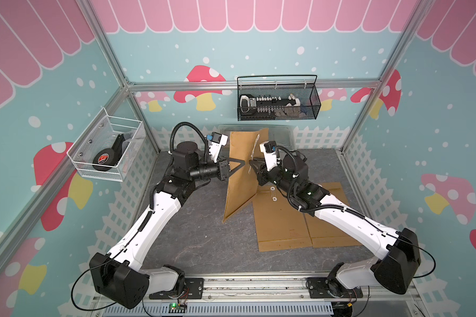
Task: Close the mouth of the file bag
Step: Close the file bag.
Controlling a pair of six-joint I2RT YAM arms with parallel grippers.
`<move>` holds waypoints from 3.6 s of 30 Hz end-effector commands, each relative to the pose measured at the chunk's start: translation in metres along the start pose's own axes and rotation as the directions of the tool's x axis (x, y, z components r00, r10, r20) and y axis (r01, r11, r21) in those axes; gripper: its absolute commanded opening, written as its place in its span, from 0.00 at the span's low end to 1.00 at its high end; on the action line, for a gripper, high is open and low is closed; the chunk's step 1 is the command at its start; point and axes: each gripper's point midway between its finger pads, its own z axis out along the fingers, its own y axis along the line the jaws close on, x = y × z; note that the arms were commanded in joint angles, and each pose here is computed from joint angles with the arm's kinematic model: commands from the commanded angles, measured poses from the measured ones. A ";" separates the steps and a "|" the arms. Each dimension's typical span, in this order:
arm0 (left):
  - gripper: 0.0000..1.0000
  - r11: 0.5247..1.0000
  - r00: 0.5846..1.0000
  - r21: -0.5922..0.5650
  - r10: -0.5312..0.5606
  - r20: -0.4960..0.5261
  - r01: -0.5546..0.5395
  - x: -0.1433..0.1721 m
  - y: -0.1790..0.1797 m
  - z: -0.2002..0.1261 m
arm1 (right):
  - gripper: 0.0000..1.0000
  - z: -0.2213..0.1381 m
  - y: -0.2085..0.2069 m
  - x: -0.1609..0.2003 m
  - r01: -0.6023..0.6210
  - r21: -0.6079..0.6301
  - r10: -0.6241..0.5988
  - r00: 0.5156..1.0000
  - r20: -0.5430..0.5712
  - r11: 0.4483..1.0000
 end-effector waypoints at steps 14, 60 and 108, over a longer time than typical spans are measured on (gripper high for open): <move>0.00 0.995 0.995 0.064 0.078 0.059 -0.082 -0.027 -0.031 -0.011 | 0.03 -0.009 0.012 -0.013 -0.066 -0.080 0.073 0.994 0.082 0.995; 0.00 0.986 0.990 0.090 0.141 0.016 -0.141 -0.016 -0.035 -0.027 | 0.00 -0.073 -0.063 -0.031 -0.006 0.136 0.030 0.984 -0.175 0.991; 0.00 0.978 0.970 0.054 0.205 -0.128 -0.200 0.029 -0.024 -0.002 | 0.00 -0.058 -0.056 -0.101 0.102 0.138 -0.046 0.933 -0.357 0.985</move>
